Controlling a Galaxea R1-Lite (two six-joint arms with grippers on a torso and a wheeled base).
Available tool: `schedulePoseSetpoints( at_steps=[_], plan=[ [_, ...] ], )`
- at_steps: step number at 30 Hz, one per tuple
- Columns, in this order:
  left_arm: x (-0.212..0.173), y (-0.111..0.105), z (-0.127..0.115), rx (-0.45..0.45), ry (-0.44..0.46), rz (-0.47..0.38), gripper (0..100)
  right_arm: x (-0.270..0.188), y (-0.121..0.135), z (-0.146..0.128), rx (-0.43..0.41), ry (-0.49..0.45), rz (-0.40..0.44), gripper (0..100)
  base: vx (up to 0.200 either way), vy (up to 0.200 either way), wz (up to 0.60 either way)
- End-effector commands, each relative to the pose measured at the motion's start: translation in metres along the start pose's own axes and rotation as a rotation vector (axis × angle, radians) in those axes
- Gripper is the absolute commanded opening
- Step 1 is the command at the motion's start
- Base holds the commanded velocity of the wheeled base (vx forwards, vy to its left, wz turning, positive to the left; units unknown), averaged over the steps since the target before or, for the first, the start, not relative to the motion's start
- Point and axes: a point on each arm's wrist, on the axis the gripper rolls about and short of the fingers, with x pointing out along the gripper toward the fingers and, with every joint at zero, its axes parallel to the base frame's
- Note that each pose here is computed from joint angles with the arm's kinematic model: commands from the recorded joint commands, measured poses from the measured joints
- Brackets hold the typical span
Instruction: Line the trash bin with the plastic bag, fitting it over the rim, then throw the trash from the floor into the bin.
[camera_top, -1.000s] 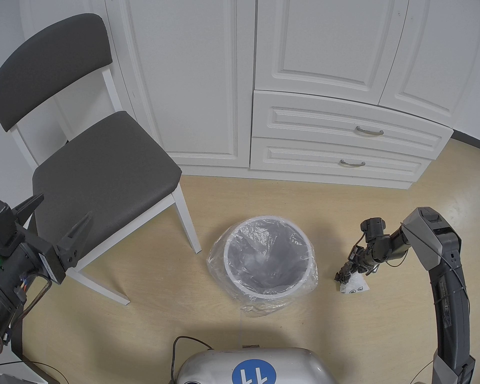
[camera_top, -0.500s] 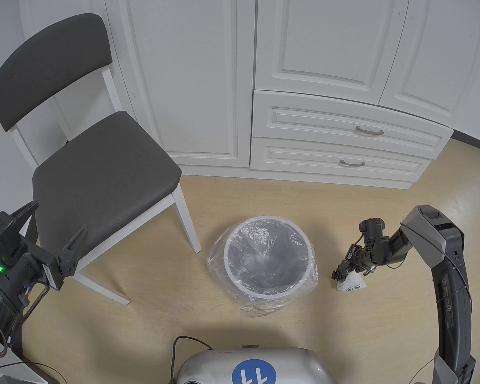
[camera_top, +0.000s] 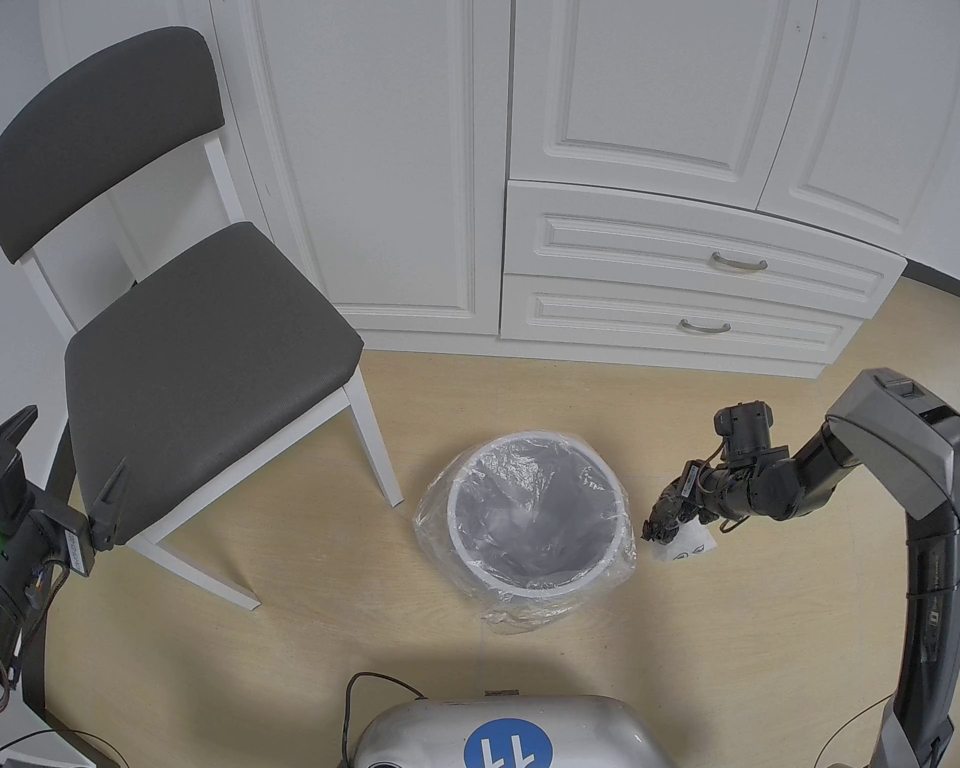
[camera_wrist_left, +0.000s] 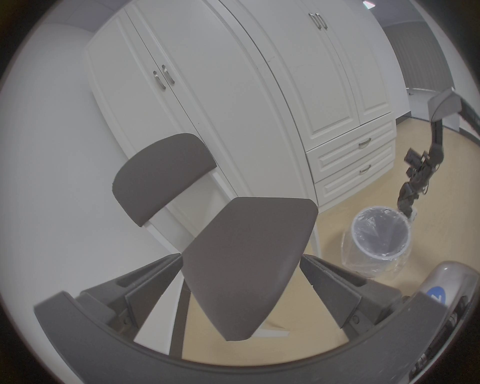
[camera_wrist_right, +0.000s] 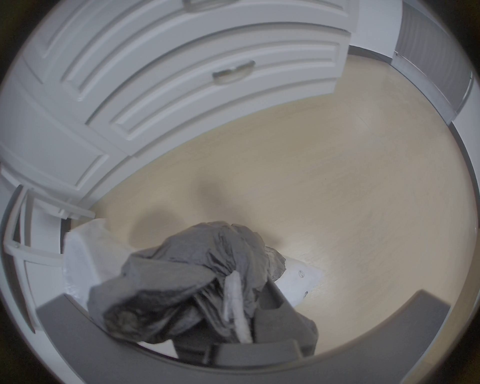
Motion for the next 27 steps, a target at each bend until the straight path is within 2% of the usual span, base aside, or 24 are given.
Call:
schedulePoseSetpoints(
  at_steps=[1,2,5,7,11,17,20,22,23,27],
  plan=[
    [-0.014,0.014,0.000,0.034,-0.032,0.082,100,-0.086,0.028,0.033,-0.040,-0.122,0.106,0,0.000,0.000,0.00],
    [-0.014,0.014,0.000,0.034,-0.032,0.082,100,-0.086,0.028,0.033,-0.040,-0.122,0.106,0,0.000,0.000,0.00],
    [-0.017,0.018,0.000,0.033,-0.035,0.108,100,-0.162,0.046,0.036,-0.126,-0.217,0.190,0,0.000,0.000,0.00],
    [-0.018,0.019,0.001,0.033,-0.037,0.113,100,-0.190,0.051,0.036,-0.160,-0.261,0.224,0,0.000,0.000,0.00],
    [-0.017,0.019,-0.001,0.041,-0.021,0.122,100,-0.236,0.065,0.020,-0.202,-0.297,0.304,0,0.000,0.000,0.00],
    [-0.016,0.022,-0.005,0.085,0.016,0.166,100,-0.250,0.089,-0.003,-0.216,-0.338,0.340,0,0.000,0.000,0.00],
    [-0.017,0.027,-0.008,0.098,0.041,0.221,100,-0.240,0.122,-0.027,-0.162,-0.399,0.424,0,0.000,0.000,0.00],
    [-0.019,0.029,-0.009,0.107,0.047,0.240,100,-0.234,0.129,-0.036,-0.141,-0.409,0.449,0,0.000,0.000,0.00],
    [-0.022,0.033,-0.011,0.127,0.066,0.283,100,-0.221,0.144,-0.056,-0.115,-0.437,0.498,0,0.000,0.000,0.00],
    [-0.021,0.035,-0.012,0.137,0.089,0.311,100,-0.202,0.156,-0.092,-0.113,-0.448,0.551,0,0.000,0.000,0.00]
  ],
)
